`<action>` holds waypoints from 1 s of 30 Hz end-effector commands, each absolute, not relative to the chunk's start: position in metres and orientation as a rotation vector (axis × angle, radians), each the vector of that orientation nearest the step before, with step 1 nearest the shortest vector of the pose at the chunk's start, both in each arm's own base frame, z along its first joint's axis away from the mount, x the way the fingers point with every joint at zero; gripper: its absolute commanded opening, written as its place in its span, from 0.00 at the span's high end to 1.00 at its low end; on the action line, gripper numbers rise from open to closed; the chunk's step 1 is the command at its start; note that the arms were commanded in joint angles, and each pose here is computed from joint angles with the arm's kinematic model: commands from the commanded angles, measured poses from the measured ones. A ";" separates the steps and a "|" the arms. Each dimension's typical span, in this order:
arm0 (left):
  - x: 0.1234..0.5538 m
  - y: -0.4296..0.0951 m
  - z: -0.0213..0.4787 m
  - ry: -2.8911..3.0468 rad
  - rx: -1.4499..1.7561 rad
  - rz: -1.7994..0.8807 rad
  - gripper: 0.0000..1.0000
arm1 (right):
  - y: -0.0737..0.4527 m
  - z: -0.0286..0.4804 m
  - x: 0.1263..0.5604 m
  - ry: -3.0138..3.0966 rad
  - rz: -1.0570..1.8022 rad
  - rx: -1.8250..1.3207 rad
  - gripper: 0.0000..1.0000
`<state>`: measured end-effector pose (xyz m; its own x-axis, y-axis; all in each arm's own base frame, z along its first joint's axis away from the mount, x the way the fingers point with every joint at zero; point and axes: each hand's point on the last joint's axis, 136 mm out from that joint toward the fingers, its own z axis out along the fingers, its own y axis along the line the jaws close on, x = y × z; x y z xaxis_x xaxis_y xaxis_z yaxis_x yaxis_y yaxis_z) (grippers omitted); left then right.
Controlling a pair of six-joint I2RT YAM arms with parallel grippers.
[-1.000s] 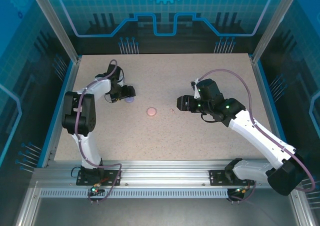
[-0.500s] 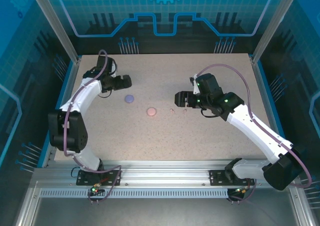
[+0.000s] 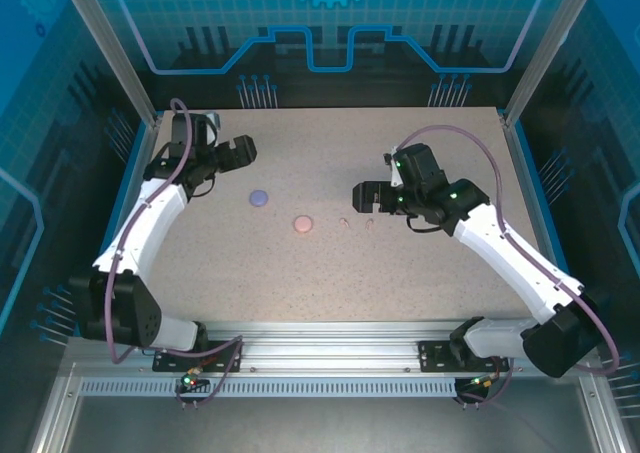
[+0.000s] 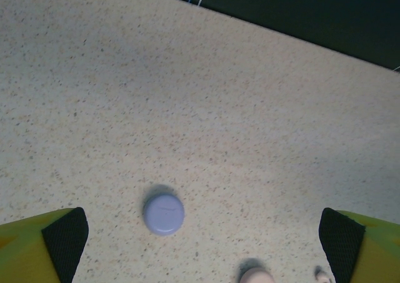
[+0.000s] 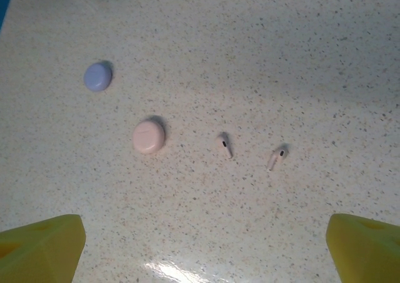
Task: Insert the wireless bluetooth earbuds into the charging case
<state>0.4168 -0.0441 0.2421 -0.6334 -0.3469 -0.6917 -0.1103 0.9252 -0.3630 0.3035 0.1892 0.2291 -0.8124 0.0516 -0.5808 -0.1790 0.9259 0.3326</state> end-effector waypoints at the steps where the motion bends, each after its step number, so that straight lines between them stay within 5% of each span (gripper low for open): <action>1: 0.411 -0.047 0.266 2.141 -0.328 -0.438 0.01 | 0.187 0.228 0.310 2.495 0.467 -0.096 0.00; 12: 0.377 -0.052 0.296 1.889 -0.369 -0.594 0.01 | 0.261 0.192 0.325 2.596 0.496 -0.168 0.00; 30: 0.358 -0.050 0.253 1.965 -0.615 -0.700 0.01 | 0.351 0.077 0.354 2.891 0.238 -0.352 0.00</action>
<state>0.3634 -0.0486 0.2465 -0.4562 -0.6400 -0.6183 -0.1498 0.7401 -0.6556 0.3645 0.3469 0.0881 -0.9425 -0.1528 -0.2972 -0.2109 0.9618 0.1744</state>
